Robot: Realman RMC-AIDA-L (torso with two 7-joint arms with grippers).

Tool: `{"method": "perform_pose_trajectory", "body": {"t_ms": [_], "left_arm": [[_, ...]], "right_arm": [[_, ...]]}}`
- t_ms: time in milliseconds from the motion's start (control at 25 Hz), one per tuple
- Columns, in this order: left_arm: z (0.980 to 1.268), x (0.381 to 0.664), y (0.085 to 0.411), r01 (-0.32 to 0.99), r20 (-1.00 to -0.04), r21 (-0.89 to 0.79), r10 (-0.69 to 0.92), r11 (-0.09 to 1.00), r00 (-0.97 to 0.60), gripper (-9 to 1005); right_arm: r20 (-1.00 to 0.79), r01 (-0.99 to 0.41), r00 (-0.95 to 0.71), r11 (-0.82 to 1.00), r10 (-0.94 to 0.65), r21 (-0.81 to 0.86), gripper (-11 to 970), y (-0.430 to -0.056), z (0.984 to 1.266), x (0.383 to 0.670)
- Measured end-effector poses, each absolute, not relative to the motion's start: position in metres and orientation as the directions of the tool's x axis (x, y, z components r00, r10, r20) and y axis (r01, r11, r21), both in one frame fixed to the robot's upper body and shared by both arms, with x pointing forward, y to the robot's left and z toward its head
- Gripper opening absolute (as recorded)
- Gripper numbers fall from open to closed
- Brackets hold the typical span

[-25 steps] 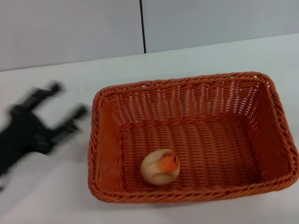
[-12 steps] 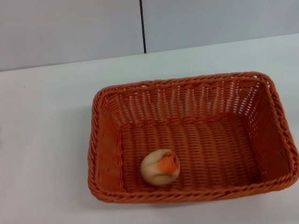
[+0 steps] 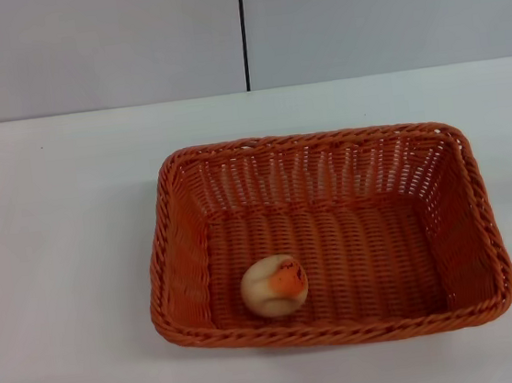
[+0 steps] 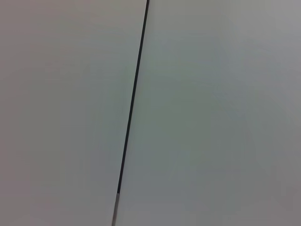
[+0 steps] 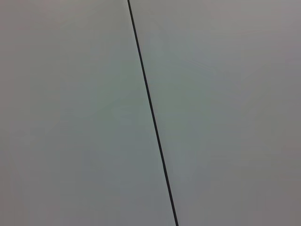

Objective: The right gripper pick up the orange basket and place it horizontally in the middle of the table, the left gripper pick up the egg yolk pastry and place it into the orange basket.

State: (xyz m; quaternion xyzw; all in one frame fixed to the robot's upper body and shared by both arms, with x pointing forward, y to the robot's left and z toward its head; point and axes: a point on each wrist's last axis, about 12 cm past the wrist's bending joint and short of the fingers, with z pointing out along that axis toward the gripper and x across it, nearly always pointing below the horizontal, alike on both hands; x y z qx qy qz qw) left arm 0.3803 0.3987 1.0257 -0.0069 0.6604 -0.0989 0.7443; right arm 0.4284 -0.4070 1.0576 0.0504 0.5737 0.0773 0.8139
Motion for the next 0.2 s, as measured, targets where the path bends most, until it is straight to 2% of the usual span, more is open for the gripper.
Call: {"method": "perform_pose_trajectory", "body": {"t_ms": [200], "left_arm": [[1.0256,0.3785,0.3997,0.132,-0.982,-0.141,-0.155,0.981,0.108,800]], "right_arm": [[-0.926,-0.069,0.327,0.982,0.189,0.177,643,-0.4058,1.0565,0.4281]]}}
